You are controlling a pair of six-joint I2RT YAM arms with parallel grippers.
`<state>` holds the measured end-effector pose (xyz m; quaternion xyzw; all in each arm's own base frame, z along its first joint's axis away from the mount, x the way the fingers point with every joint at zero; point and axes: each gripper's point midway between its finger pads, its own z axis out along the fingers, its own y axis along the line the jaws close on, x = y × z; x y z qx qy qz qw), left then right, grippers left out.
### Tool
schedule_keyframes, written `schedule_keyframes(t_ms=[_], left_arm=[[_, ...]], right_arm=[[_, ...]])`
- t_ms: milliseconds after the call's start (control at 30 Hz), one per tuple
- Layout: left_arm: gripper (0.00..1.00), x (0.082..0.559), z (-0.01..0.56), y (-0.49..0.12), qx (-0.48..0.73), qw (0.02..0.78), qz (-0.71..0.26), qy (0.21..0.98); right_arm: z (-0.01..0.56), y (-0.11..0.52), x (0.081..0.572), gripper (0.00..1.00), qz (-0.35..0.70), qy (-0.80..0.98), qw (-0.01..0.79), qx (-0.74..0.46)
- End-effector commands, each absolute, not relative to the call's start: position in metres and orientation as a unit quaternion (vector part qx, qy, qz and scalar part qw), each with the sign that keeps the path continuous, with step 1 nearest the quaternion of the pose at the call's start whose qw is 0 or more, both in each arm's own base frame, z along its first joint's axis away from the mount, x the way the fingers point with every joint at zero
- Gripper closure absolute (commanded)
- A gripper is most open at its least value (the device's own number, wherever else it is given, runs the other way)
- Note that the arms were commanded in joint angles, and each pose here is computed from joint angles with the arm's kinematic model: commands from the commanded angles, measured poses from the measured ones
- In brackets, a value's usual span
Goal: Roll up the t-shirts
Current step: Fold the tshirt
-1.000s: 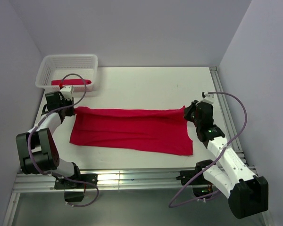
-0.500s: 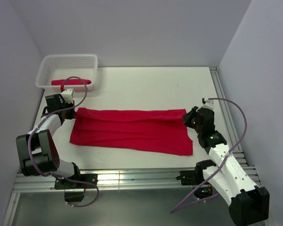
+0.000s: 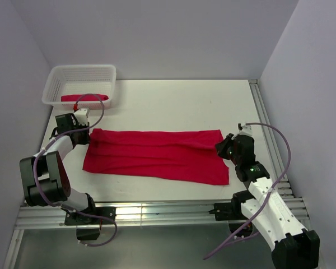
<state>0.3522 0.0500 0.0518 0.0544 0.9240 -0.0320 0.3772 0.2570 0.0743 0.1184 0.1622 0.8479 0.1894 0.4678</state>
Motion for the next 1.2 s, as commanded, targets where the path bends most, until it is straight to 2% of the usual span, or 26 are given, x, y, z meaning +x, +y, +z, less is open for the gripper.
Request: schedule_keyframes(t_ms=[0, 267, 533, 600, 633, 700, 733, 767, 833, 867, 933, 967, 1067, 1167], left_arm=[[1.0, 0.354, 0.07, 0.056, 0.066, 0.405, -0.009, 0.912], [1.0, 0.343, 0.067, 0.055, 0.075, 0.405, -0.004, 0.911], [0.99, 0.336, 0.071, 0.054, 0.082, 0.411, 0.004, 0.908], [0.93, 0.334, 0.072, 0.055, 0.085, 0.413, 0.009, 0.907], [0.89, 0.335, 0.074, 0.056, 0.085, 0.415, 0.013, 0.906], [0.81, 0.334, 0.075, 0.062, 0.08, 0.417, 0.029, 0.905], [0.79, 0.334, 0.077, 0.069, 0.068, 0.42, 0.047, 0.904], [0.7, 0.336, 0.083, 0.079, 0.057, 0.43, 0.078, 0.898], [0.63, 0.331, 0.082, 0.087, 0.056, 0.432, 0.101, 0.895], [0.55, 0.329, 0.086, 0.09, 0.055, 0.435, 0.113, 0.891], [0.48, 0.326, 0.087, 0.092, 0.057, 0.436, 0.12, 0.89], [0.44, 0.326, 0.09, 0.092, 0.058, 0.441, 0.119, 0.888], [0.43, 0.334, 0.106, 0.086, 0.071, 0.458, 0.097, 0.881], [0.43, 0.338, 0.114, 0.068, 0.1, 0.459, 0.051, 0.881]], right_arm=[[0.12, 0.077, 0.253, 1.0, 0.204, 0.843, 0.469, 0.163], [0.09, 0.087, 0.238, 1.0, 0.229, 0.862, 0.407, 0.198], [0.079, 0.087, 0.226, 1.0, 0.238, 0.859, 0.385, 0.241], [0.073, 0.085, 0.22, 1.0, 0.228, 0.868, 0.366, 0.248], [0.071, 0.084, 0.218, 0.96, 0.225, 0.87, 0.359, 0.252], [0.065, 0.081, 0.212, 0.77, 0.212, 0.876, 0.341, 0.268], [0.063, 0.08, 0.21, 0.73, 0.208, 0.878, 0.335, 0.272], [0.063, 0.079, 0.209, 0.71, 0.204, 0.879, 0.332, 0.275], [0.069, 0.075, 0.211, 0.66, 0.197, 0.874, 0.341, 0.286], [0.07, 0.073, 0.21, 0.62, 0.193, 0.873, 0.343, 0.288], [0.082, 0.069, 0.215, 0.51, 0.191, 0.865, 0.363, 0.288], [0.087, 0.07, 0.217, 0.5, 0.194, 0.862, 0.369, 0.287], [0.091, 0.069, 0.232, 0.55, 0.181, 0.866, 0.379, 0.272], [0.105, 0.091, 0.251, 0.57, 0.227, 0.869, 0.377, 0.225]])
